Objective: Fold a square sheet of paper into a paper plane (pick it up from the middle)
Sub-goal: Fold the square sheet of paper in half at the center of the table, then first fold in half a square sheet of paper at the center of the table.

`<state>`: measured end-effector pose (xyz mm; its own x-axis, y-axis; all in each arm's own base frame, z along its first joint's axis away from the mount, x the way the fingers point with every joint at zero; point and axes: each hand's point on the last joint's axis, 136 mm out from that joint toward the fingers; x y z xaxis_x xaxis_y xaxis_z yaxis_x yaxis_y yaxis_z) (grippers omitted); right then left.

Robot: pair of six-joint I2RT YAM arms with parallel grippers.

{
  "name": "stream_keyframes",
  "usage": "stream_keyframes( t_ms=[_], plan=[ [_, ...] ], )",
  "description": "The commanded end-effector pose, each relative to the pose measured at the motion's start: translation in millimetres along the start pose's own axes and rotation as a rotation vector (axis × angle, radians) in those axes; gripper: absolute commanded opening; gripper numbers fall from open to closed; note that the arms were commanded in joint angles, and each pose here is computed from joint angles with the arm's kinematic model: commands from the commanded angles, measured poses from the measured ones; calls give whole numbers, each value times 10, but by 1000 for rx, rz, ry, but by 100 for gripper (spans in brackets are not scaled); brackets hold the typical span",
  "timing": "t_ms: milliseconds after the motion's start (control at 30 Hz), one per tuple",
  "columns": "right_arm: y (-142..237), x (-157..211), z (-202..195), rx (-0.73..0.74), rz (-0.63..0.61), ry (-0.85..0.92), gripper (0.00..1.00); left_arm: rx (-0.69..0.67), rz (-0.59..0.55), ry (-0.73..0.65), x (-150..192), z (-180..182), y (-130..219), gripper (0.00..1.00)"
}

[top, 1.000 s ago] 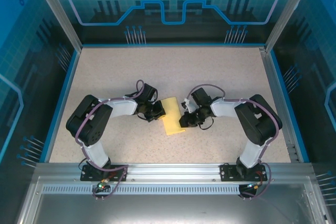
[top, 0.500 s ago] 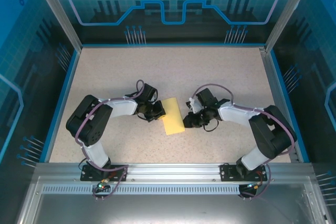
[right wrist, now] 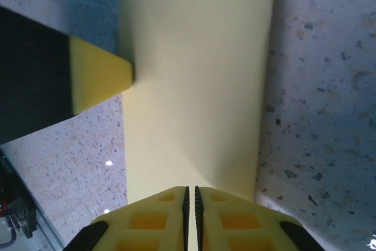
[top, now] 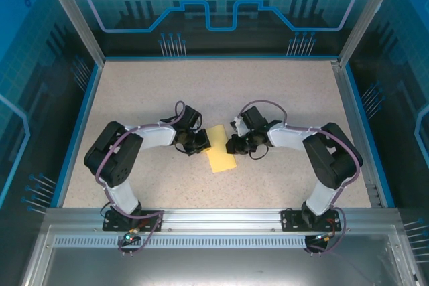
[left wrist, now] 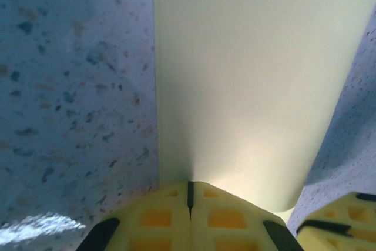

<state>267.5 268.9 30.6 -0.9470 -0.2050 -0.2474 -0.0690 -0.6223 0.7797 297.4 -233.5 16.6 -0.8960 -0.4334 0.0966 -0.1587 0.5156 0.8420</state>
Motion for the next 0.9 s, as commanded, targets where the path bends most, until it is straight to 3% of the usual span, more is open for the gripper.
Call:
stream_keyframes(
  t_ms=[0,167,333,600,867],
  plan=[
    [-44,48,-87,18,-18,-49,13,12,-8,-68,20,-214,231,0],
    [-113,90,-109,7,4,-61,13,158,-1,-122,13,-624,367,2],
    [-162,126,-148,12,22,-67,13,254,31,-140,26,-887,272,3],
    [-176,155,-226,40,32,-90,10,259,59,-153,12,-1036,-117,1],
    [-183,187,-231,41,51,-100,9,198,61,-105,-41,-863,-373,0]
  ],
)
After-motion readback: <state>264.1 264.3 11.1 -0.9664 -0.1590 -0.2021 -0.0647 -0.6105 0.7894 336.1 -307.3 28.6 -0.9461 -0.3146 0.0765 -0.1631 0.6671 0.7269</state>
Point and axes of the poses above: each hand's point on the last joint's axis, 136 mm out from that joint toward the fingers, its own y axis back along the fingers, its own z axis along the line the jaws close on, x = y × z, and after that the axes turned 6 degrees about y, right-handed
